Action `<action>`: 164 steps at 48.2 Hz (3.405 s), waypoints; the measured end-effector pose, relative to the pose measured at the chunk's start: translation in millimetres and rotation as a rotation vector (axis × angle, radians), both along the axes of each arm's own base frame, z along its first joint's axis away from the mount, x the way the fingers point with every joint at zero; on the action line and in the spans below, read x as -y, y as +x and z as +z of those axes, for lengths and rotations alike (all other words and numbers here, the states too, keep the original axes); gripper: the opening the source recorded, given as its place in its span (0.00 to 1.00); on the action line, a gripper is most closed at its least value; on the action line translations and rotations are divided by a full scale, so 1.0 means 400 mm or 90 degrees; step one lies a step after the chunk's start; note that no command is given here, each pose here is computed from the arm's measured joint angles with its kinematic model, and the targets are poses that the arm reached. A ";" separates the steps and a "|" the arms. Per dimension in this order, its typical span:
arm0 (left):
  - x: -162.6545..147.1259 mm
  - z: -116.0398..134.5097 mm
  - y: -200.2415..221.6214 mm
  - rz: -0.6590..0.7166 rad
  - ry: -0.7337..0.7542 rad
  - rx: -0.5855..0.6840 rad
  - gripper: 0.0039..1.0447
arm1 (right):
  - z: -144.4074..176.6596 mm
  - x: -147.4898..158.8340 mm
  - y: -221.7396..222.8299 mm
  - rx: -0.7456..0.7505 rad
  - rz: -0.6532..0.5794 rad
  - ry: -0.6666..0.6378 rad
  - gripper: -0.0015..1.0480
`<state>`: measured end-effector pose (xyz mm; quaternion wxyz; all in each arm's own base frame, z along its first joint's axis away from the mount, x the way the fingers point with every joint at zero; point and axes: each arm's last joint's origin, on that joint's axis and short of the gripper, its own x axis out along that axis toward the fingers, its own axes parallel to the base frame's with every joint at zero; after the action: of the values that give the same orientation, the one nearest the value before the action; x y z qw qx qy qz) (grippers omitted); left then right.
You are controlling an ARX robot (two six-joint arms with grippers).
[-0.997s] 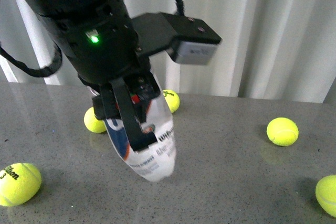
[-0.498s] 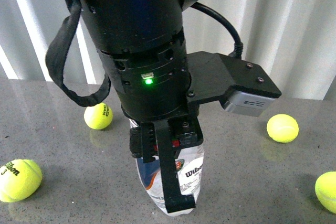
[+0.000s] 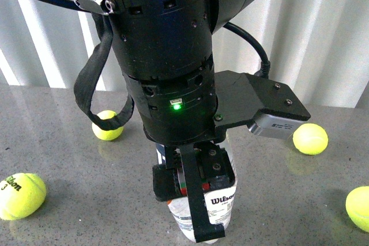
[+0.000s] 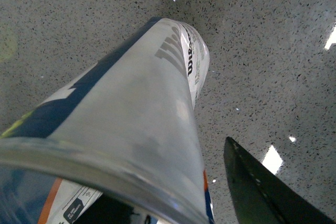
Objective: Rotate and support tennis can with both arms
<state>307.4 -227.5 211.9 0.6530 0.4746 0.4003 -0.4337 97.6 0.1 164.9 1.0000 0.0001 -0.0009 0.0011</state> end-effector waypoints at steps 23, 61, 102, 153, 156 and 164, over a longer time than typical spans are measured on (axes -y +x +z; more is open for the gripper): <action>0.005 0.073 -0.020 0.019 -0.041 0.007 0.94 | 0.000 0.000 0.000 0.000 0.000 0.000 0.93; -0.189 0.212 -0.020 0.743 -0.588 0.014 0.94 | 0.000 0.000 0.000 0.000 0.000 0.000 0.93; -0.504 -0.035 -0.317 0.631 -0.687 0.573 0.03 | 0.000 0.000 0.000 0.000 0.000 0.000 0.93; -0.568 -0.092 -0.469 0.619 -0.699 0.590 0.03 | 0.000 0.000 0.000 0.000 0.000 0.000 0.93; -0.568 -0.091 -0.473 0.619 -0.700 0.591 0.03 | 0.000 0.000 0.000 0.000 0.000 0.000 0.93; -0.568 -0.091 -0.482 0.619 -0.700 0.591 0.03 | 0.000 0.000 0.000 0.000 0.000 0.000 0.93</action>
<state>114.6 -0.3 175.3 0.9999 -0.0028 -0.0142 -0.0012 97.6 0.1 164.9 1.0000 0.0001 -0.0009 0.0011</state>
